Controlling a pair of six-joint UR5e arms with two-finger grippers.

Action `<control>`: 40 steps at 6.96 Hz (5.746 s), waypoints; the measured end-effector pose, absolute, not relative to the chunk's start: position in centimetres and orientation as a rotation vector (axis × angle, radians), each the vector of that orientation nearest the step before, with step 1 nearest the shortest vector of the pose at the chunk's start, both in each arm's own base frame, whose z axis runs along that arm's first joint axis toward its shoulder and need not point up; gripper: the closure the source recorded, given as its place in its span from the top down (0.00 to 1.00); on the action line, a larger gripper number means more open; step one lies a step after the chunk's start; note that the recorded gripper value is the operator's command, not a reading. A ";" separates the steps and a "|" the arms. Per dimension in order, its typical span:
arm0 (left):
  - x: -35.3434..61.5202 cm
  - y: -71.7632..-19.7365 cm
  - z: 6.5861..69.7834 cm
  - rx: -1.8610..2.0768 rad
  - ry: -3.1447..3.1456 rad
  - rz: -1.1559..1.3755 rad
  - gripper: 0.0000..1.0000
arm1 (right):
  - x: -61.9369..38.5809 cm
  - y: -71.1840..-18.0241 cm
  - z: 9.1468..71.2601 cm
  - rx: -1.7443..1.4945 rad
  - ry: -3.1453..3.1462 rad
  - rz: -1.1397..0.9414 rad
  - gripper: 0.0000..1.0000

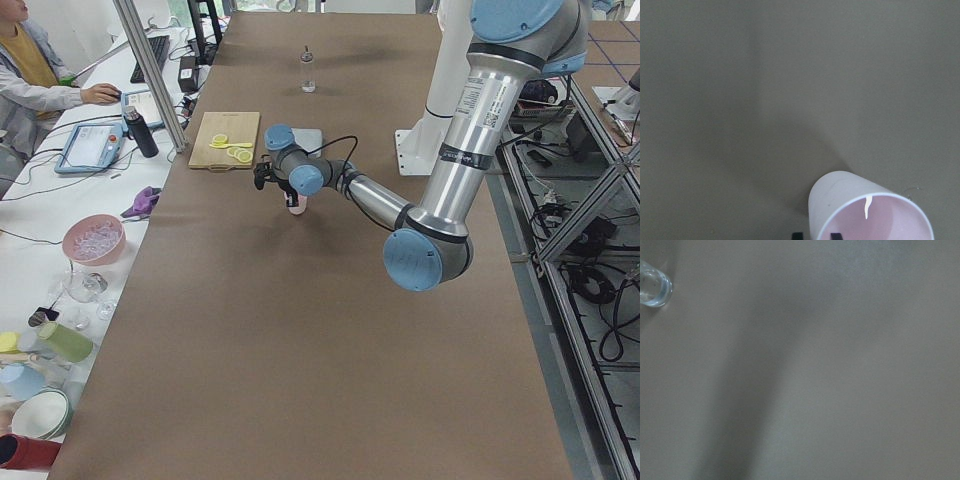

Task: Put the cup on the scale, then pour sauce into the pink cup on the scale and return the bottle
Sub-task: 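Reach the left gripper to the pink cup and grasp it, then carry the pink cup with the left gripper onto the scale and release, then lift the left gripper away from the cup while the right gripper reaches the glass dispenser, then grasp the glass sauce dispenser with the right gripper and lift it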

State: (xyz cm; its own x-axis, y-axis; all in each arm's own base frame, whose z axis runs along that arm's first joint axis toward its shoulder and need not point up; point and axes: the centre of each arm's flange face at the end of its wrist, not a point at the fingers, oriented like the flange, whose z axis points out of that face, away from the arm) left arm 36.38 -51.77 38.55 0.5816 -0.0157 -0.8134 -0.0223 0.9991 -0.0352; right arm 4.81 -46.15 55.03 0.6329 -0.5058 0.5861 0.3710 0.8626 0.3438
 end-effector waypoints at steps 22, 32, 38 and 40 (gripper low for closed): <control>40.7 -54.4 16.6 -0.140 1.049 -0.195 0.98 | -10.6 -41.1 55.3 0.525 -1.007 -0.750 0.88; 39.5 -54.9 17.0 -0.144 1.037 -0.219 0.98 | -24.3 -42.4 55.0 0.981 -1.104 -0.444 0.91; 39.3 -55.1 17.4 -0.145 1.033 -0.225 0.98 | -27.4 -42.8 56.7 1.064 -1.132 -0.405 0.91; 39.2 -55.1 17.3 -0.143 1.034 -0.226 0.98 | -27.5 -42.6 57.8 1.077 -1.144 -0.385 0.91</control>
State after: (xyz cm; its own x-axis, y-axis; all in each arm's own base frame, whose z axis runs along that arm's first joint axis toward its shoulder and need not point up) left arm 39.15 -55.08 17.33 0.4908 -0.2525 -0.8339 0.1179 0.9675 -0.2236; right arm -27.53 -42.63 57.76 0.4172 -0.7304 0.5409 -0.2555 0.4769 0.8410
